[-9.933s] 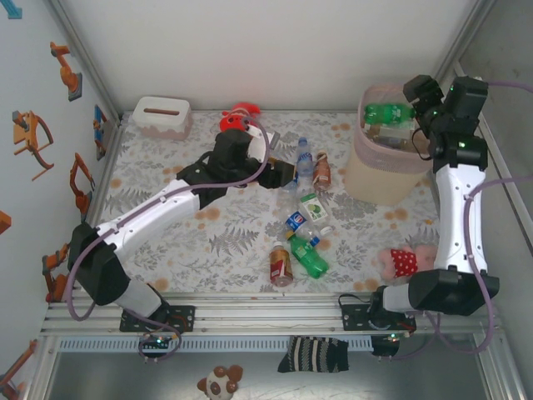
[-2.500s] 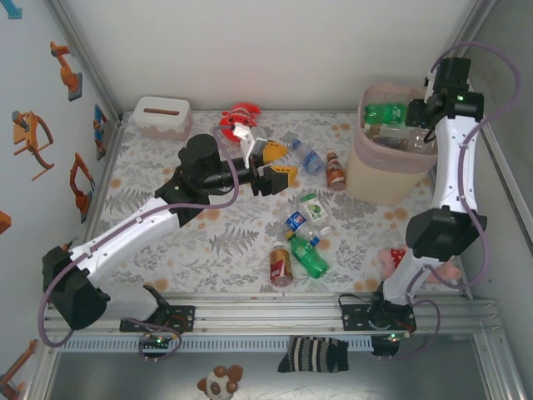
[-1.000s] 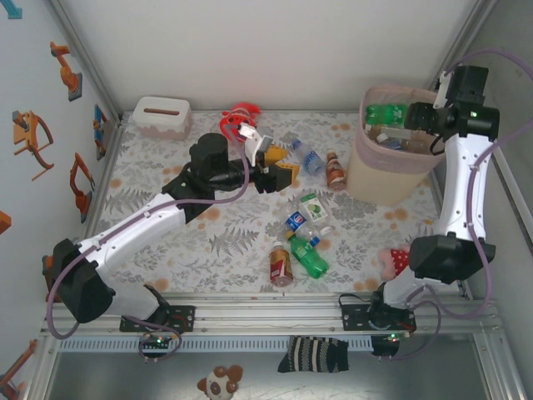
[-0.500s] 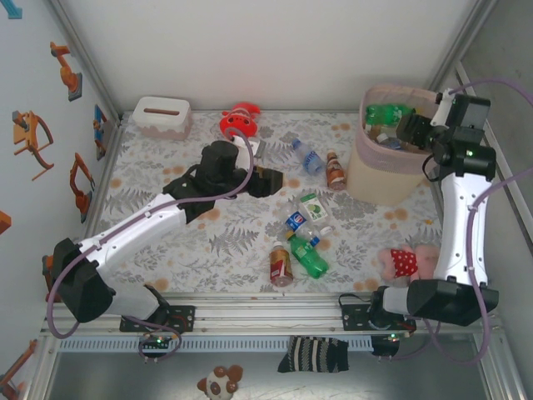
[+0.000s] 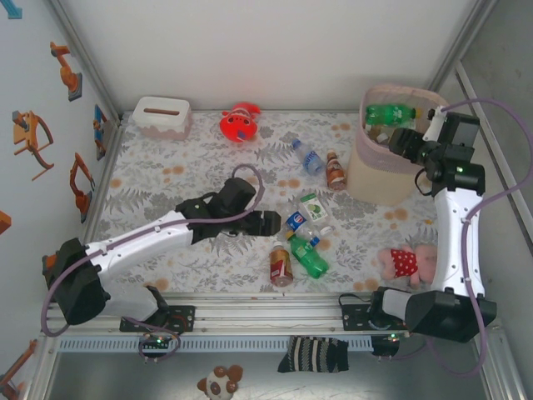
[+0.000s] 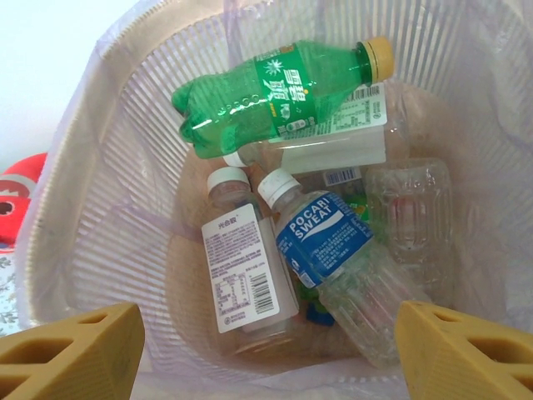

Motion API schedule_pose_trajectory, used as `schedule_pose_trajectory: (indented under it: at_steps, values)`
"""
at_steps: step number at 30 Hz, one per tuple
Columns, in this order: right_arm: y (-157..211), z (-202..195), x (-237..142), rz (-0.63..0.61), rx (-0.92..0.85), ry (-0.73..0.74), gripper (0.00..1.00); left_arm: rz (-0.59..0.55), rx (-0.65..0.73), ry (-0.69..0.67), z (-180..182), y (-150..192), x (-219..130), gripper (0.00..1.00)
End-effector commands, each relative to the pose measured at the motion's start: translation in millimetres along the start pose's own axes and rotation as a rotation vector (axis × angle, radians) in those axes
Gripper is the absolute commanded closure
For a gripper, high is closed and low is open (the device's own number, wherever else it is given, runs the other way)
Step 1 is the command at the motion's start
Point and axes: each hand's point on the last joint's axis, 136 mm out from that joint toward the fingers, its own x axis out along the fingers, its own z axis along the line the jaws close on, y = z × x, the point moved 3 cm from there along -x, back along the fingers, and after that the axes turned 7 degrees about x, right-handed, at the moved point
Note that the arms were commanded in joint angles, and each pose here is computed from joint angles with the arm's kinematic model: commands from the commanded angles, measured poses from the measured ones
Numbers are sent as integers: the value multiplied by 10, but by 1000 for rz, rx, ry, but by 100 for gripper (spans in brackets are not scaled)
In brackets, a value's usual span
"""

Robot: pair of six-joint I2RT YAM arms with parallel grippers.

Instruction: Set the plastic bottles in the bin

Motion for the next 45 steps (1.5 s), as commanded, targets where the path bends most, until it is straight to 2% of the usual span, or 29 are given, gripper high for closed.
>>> schedule_pose_trajectory:
  at_steps: [1,8,17,24,29,35,45]
  values:
    - [-35,40,-76,-36,15,-31,22,109,-78,43,-59,291,131,19]
    - [-82,110,-83,-33,24,-67,22,242,-129,139,-256,679,417,11]
    - [-90,160,-137,-36,27,-94,22,363,-270,122,-173,969,641,5]
    - [-115,200,-226,-54,20,-110,22,440,-306,152,-216,1129,807,5]
    - [-98,207,-272,-65,13,-113,22,474,-332,139,-179,1234,890,8]
    - [-74,195,-302,-69,8,-106,22,507,-339,164,-227,1276,966,20]
    - [-63,234,-287,-49,9,-132,22,519,-324,153,-229,1270,976,32]
